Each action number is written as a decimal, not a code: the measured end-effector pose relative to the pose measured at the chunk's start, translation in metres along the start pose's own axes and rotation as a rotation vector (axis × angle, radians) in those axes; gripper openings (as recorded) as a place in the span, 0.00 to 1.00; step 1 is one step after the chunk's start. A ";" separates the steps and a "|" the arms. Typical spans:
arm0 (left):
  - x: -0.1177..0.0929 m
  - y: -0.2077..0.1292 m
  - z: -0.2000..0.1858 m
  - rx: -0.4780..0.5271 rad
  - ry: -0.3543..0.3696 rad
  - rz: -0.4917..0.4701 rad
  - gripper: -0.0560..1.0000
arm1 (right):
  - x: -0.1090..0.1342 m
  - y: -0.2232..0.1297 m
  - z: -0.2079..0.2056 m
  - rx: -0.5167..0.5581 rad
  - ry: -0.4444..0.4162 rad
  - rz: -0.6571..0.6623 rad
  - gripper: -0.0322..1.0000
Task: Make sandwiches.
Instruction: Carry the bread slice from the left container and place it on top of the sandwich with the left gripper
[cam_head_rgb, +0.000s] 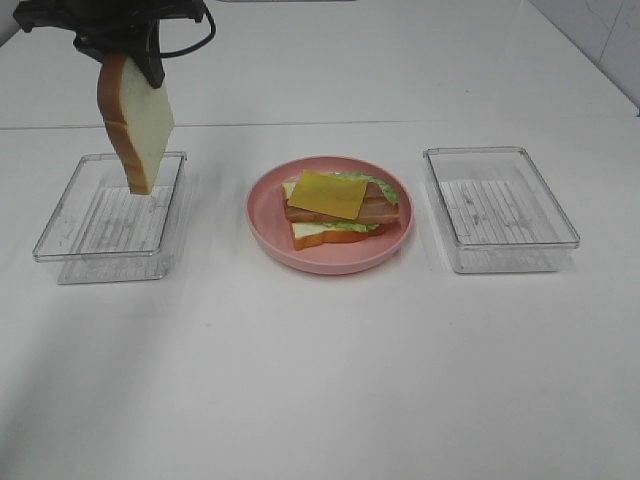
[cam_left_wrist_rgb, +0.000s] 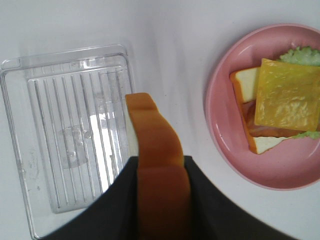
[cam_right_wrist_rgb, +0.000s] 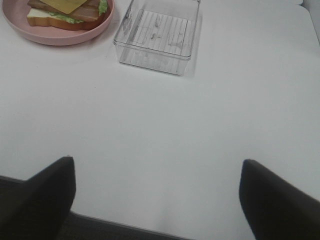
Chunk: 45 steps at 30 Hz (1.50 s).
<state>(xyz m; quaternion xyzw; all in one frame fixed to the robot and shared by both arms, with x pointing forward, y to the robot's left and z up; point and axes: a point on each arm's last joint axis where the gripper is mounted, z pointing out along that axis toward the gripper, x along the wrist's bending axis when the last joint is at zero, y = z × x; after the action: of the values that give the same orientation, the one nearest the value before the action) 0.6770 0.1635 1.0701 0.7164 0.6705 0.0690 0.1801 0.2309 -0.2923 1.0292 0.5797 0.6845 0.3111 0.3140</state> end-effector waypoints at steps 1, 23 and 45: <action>-0.002 0.000 -0.003 -0.003 -0.026 -0.008 0.24 | 0.000 0.000 0.000 0.000 0.000 0.000 0.87; -0.078 0.007 0.100 -0.058 -0.654 -0.119 0.24 | 0.000 0.000 0.000 -0.001 0.005 0.002 0.87; -0.075 -0.009 0.167 0.017 -0.549 -0.174 0.53 | 0.001 0.000 0.000 -0.001 0.006 0.002 0.87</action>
<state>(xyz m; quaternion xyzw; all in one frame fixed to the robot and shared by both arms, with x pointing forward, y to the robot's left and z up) 0.7183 0.0624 0.9234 0.6495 0.6563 -0.1489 0.3540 0.2309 -0.2918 1.0292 0.5795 0.6846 0.3133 0.3121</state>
